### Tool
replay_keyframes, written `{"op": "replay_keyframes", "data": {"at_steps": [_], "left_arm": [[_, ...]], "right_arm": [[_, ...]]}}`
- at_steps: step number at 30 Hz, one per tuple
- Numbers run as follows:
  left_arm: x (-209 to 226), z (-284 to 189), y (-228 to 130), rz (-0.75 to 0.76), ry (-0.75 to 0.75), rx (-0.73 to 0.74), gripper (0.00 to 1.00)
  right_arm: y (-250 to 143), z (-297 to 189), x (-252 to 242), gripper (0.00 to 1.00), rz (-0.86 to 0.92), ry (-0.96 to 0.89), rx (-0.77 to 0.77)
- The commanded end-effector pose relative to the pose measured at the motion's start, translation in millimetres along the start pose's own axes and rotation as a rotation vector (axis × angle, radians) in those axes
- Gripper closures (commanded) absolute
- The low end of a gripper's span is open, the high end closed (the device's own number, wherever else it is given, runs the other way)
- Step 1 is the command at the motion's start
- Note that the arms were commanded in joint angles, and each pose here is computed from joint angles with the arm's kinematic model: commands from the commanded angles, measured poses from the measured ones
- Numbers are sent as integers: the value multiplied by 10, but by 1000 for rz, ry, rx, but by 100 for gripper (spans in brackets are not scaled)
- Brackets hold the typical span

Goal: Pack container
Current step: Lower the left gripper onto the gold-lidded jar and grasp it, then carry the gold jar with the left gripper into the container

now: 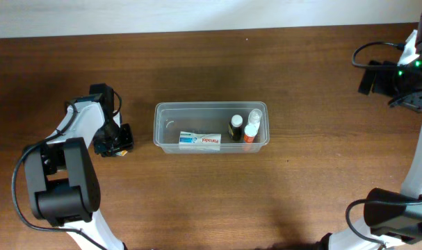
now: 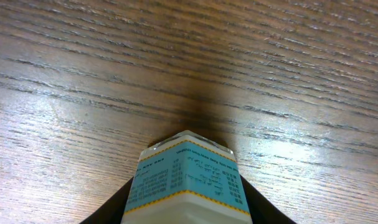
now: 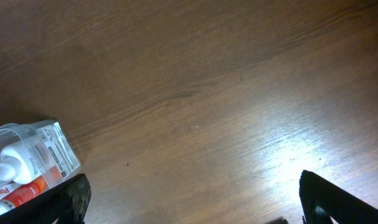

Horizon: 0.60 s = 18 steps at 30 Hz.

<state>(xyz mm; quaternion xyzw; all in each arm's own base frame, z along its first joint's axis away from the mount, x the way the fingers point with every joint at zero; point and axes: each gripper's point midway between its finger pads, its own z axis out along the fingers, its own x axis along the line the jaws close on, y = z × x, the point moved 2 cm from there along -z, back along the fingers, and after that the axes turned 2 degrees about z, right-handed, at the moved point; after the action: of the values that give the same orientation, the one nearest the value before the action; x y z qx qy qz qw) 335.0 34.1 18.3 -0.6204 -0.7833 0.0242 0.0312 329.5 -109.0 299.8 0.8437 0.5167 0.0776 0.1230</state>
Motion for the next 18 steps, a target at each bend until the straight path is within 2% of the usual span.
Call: {"op": "replay_keyframes", "data": {"at_steps": [1,12,18], "left_arm": [[23,-44,51,0,14,-7,60],[-8,-591,230,3,11,-27,60],[-175,-995,311,47,8,-66,60]], "right_arm": [[4,12,-34,2,0,-17,1],[4,12,-34,2,0,-17,1],[4,12,-34,2,0,-17,1]]}}
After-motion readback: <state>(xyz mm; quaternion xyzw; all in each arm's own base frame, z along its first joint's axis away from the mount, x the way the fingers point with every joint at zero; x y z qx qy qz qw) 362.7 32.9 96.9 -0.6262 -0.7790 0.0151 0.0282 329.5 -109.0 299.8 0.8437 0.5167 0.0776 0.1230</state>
